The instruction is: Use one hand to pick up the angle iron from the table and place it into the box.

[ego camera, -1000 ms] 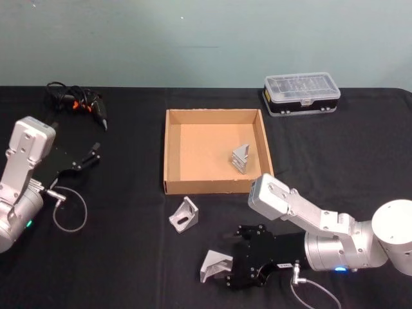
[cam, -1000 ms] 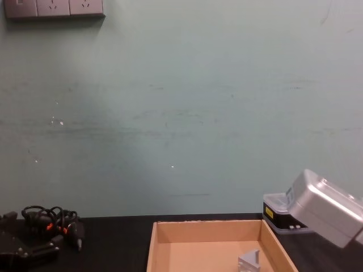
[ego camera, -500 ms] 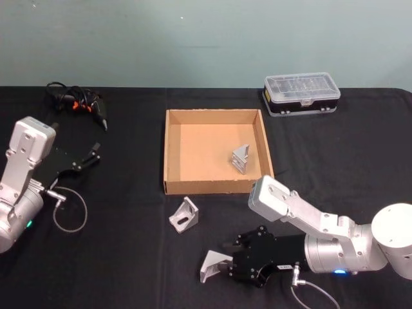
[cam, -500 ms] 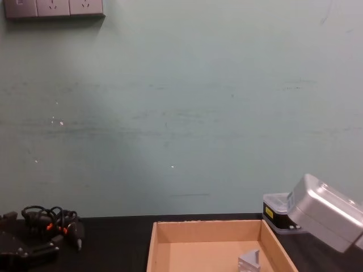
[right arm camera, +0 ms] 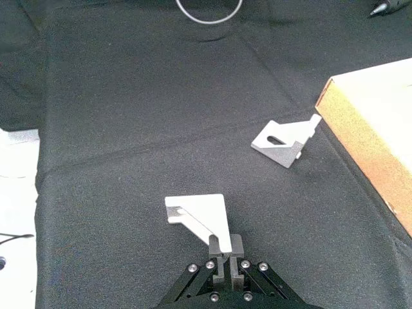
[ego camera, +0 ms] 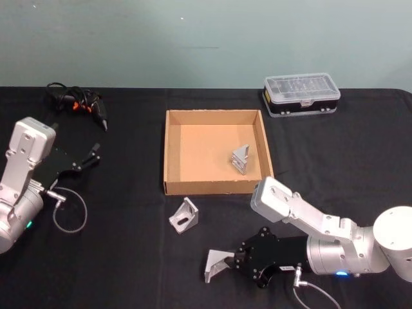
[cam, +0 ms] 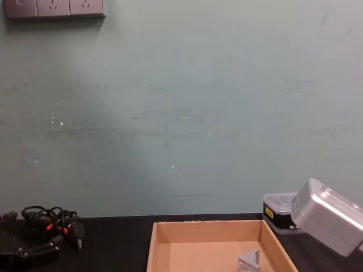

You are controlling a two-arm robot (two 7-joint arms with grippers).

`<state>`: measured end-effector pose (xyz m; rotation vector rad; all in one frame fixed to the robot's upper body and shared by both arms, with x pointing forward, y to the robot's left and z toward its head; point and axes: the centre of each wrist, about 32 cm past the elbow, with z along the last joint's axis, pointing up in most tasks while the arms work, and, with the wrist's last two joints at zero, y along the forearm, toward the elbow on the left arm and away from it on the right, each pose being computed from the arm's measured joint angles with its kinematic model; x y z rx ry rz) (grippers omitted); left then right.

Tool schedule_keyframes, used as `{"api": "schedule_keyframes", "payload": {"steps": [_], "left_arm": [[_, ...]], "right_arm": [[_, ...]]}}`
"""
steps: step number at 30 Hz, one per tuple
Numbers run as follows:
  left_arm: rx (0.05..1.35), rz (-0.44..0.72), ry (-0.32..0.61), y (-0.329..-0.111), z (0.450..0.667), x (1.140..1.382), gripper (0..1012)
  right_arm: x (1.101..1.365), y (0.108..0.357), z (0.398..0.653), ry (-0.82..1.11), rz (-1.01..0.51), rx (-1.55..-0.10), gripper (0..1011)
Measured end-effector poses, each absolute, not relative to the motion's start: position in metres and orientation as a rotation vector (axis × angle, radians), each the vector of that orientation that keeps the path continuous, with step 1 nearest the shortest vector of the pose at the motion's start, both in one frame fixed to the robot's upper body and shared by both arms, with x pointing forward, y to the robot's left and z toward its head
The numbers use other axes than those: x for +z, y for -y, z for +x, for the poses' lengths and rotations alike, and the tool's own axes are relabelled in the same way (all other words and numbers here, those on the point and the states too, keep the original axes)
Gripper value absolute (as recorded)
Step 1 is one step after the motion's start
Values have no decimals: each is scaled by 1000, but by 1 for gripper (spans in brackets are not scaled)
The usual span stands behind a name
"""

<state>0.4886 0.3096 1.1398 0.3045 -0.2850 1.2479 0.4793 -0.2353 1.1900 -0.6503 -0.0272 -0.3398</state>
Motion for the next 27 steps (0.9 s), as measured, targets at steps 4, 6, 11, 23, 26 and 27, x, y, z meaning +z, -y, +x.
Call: {"api": "schedule_keyframes", "payload": {"steps": [4, 6, 11, 23, 26, 27], "left_arm": [[1248, 304, 285, -310, 489, 1140, 1000], [1248, 305, 285, -310, 489, 1140, 1000], [1248, 304, 285, -310, 489, 1140, 1000], [1248, 304, 285, -310, 489, 1140, 1000], [1248, 304, 285, -310, 489, 1140, 1000], [1248, 304, 285, -310, 489, 1140, 1000]], "right_arm": [[1189, 237, 479, 25, -650, -347, 58], [1189, 238, 479, 24, -650, -350, 58], [1191, 241, 478, 23, -640, -368, 57], [1222, 256, 480, 79, -519, -548, 57], [1228, 256, 483, 84, -494, -607, 57], [1229, 256, 484, 84, -488, -621, 58]]}}
